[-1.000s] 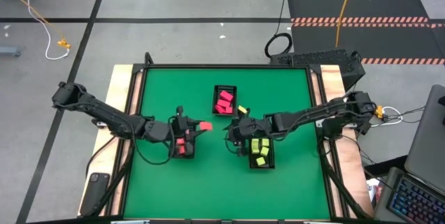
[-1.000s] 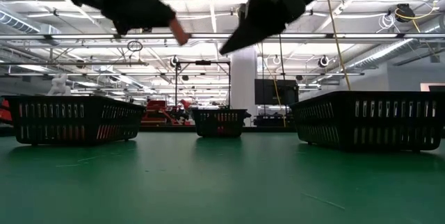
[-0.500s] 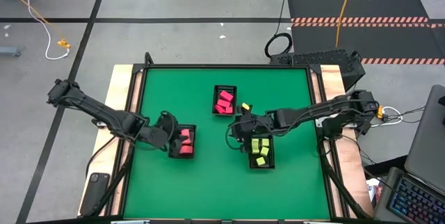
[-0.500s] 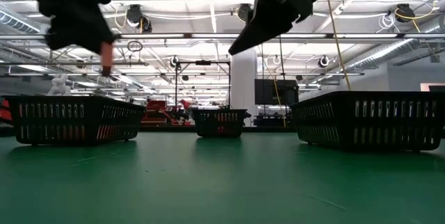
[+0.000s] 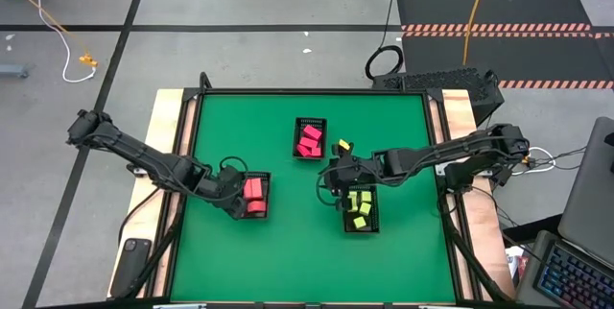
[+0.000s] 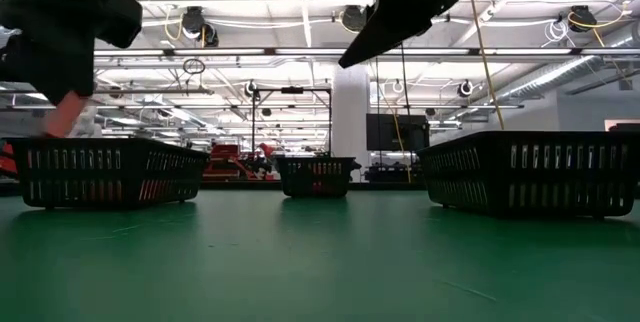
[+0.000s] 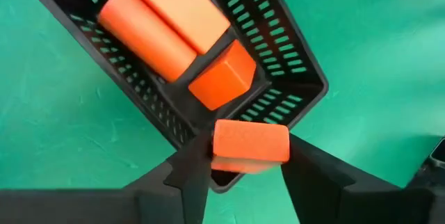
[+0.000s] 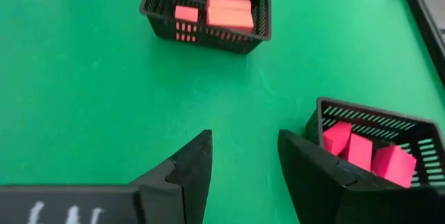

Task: Sort & place blocks by color
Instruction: Put the orange block into the bottom left black bin, then return to Home Position

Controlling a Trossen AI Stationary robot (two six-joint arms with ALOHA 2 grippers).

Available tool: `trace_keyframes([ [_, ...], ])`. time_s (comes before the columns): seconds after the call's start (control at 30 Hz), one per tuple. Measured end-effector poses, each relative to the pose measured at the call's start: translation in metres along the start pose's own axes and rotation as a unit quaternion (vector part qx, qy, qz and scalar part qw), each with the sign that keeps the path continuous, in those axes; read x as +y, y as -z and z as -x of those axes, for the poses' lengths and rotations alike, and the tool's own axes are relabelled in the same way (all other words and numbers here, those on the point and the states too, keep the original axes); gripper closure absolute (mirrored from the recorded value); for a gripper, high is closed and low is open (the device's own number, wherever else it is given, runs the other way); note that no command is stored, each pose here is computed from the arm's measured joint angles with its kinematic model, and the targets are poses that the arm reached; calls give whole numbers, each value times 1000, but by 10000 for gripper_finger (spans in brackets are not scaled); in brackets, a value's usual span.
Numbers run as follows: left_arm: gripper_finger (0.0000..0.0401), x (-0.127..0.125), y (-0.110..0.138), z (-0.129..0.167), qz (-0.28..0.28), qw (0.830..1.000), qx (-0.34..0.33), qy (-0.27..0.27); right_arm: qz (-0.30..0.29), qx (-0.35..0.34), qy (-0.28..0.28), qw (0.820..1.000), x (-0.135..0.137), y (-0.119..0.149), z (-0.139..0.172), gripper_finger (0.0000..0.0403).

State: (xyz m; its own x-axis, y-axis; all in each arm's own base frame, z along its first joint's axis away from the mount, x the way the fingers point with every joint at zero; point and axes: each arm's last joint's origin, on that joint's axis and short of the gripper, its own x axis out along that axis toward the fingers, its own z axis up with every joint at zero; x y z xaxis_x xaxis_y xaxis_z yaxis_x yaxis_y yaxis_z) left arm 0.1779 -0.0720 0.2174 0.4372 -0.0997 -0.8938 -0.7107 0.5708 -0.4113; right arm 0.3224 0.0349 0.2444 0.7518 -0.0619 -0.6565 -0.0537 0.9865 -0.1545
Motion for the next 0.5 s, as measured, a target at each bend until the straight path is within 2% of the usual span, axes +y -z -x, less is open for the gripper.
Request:
trace_keyframes([
  [0.23,195,0,-6,0,-3,1000,-16,1,1,-7,-1,1000,1,-2,3,243],
  [0.5,190,-3,-14,0,-35,999,-27,25,11,-5,0,1000,1,-1,5,243],
])
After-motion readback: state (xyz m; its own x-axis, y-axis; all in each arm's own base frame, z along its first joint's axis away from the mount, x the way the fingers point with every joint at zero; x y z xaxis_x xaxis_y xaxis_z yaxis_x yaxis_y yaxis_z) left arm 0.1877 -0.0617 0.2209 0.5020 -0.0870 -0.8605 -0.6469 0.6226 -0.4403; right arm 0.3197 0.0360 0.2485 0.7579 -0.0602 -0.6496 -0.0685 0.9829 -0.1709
